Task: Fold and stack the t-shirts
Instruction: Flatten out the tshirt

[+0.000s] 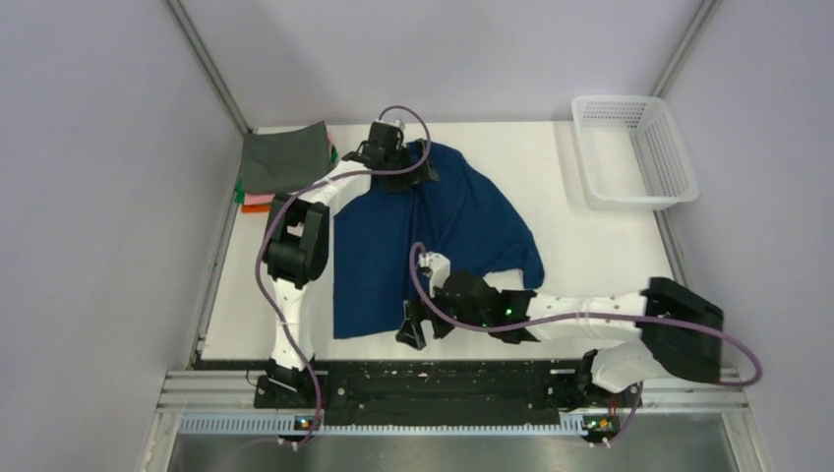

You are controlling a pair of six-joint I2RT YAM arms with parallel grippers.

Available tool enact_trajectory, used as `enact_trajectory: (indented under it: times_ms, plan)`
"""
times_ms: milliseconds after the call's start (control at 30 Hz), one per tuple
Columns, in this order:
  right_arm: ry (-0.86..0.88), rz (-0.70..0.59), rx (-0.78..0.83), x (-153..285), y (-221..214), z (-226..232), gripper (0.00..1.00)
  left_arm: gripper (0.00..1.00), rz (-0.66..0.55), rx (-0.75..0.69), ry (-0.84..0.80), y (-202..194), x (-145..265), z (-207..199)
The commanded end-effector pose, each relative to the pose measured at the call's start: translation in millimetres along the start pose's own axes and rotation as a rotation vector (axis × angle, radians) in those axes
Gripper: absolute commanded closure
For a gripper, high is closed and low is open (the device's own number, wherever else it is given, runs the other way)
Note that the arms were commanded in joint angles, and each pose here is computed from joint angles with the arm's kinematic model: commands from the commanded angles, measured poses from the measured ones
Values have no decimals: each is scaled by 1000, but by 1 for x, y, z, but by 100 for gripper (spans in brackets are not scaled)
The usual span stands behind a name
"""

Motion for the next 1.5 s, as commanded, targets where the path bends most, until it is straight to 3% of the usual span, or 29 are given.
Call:
enact_trajectory:
  times_ms: [0, 133, 233, 333, 467, 733, 1067, 1233, 1467]
  plan:
    - [-189, -268, 58, 56, 49, -20, 1, 1, -97, -79, -17, 12, 73, -24]
    - [-491, -393, -89, 105, 70, -86, 1, 1, -123, -57, 53, -19, 116, -21]
    - [-712, -481, -260, 141, 78, -149, 1, 1, -79, -35, -36, -57, 141, -26]
    - [-773, -511, -336, 156, 85, -183, 1, 1, -21, -15, -108, -106, 153, -27]
    - [-822, -478, -312, 154, 102, -204, 1, 1, 64, 17, -55, -155, 156, -8]
    - [-735, -358, -274, 124, 107, -210, 6, 1, 134, 65, -10, -191, 145, 13]
    - [-745, -362, -225, 129, 107, -210, 6, 1, 164, 61, 55, -188, 134, 21]
    - [-619, -311, -178, 111, 103, -204, 7, 1, 160, 75, 67, -187, 130, 26]
    - [-648, -80, -100, 90, 62, -181, 9, 1, 157, 103, 97, -185, 128, 36]
Point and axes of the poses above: each gripper's point midway between its finger pads, its own x axis back along the fingers, its own z axis along the line the jaws close on, y = z × x, the point moved 6 cm from there along x, back along the fingers, and after that the axes turned 9 degrees about -x, right-handed, at the moved point
